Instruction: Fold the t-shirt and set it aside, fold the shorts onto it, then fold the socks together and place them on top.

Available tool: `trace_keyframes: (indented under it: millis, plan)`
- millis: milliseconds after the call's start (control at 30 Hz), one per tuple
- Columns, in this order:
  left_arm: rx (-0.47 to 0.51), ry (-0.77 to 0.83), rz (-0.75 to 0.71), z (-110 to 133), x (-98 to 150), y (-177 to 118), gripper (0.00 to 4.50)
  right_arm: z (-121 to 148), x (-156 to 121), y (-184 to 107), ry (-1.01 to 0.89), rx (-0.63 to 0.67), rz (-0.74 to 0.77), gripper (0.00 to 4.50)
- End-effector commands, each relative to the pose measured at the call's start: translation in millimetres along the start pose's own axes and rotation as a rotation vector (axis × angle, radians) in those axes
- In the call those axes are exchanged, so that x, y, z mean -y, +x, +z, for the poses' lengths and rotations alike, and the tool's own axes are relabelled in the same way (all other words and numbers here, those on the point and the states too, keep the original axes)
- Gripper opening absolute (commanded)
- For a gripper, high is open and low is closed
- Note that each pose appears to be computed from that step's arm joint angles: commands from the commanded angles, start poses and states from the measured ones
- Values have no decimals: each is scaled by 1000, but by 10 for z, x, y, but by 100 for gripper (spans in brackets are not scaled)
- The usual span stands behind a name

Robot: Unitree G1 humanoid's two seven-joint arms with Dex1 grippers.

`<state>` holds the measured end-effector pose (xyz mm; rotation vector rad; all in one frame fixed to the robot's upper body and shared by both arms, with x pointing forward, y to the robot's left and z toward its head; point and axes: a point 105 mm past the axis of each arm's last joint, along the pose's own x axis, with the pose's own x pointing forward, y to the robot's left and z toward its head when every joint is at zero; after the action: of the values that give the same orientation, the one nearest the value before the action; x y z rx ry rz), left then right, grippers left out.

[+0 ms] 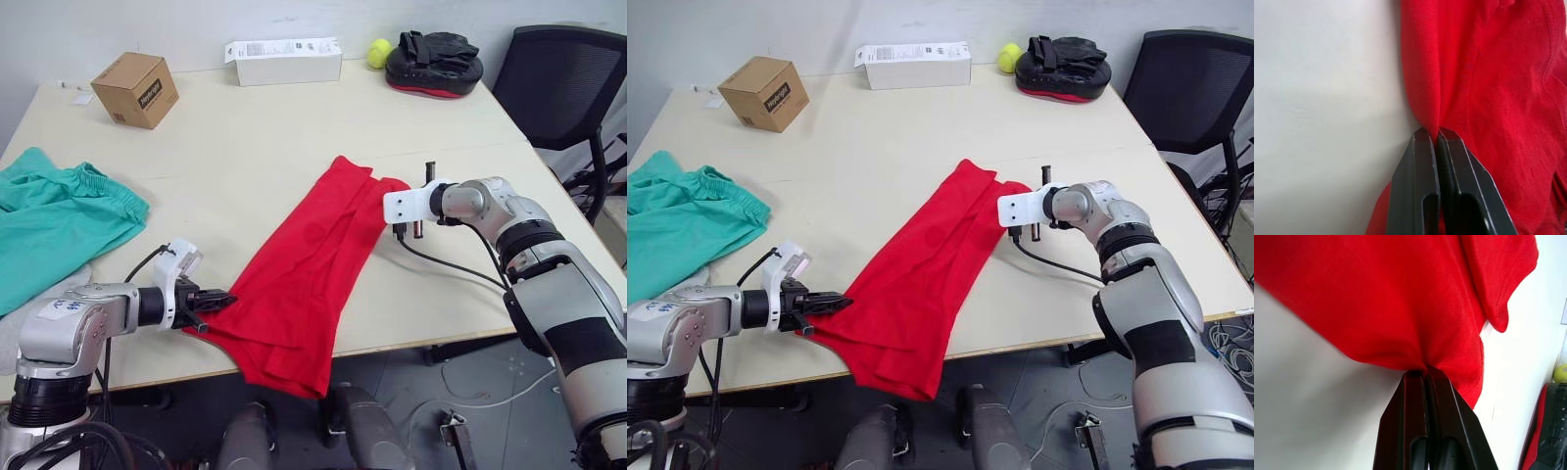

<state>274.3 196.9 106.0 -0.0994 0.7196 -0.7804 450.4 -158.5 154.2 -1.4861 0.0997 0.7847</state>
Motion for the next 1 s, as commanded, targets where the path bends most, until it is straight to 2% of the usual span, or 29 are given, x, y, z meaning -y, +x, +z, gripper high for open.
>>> trace_keyframes:
  millis: [33, 67, 200, 300, 400, 433, 567, 733, 867, 1000]
  plan:
    - [4, 4, -1, 12, -10, -19, 104, 107, 126, -43, 31, 71, -50, 42]
    - [9, 7, -14, 21, 5, -15, 130, 116, 132, -58, 36, 85, -53, 62]
    - [29, 16, -74, 111, 86, -44, 255, 128, 158, -182, 18, 148, -62, 205]
    - [29, 45, -95, 241, 67, -174, 346, 184, 162, -360, 2, 242, -59, 310]
    - [33, 58, -126, 463, -1, -310, 445, 302, 24, -568, -19, 352, -17, 419]
    - [29, 69, -139, 543, -18, -342, 450, 354, -53, -644, -29, 384, 3, 448]
    - [-8, 96, -185, 846, -51, -348, 450, 603, -427, -902, -57, 491, 89, 448]
    - [-33, 72, -210, 1229, -138, 25, 450, 1043, -748, -1102, -47, 643, 141, 448]
    - [-80, 88, -245, 1351, -97, 368, 450, 1232, -981, -1145, -68, 684, 200, 448]
    - [-94, 106, -233, 1404, -59, 676, 450, 1346, -1099, -1108, -79, 697, 206, 448]
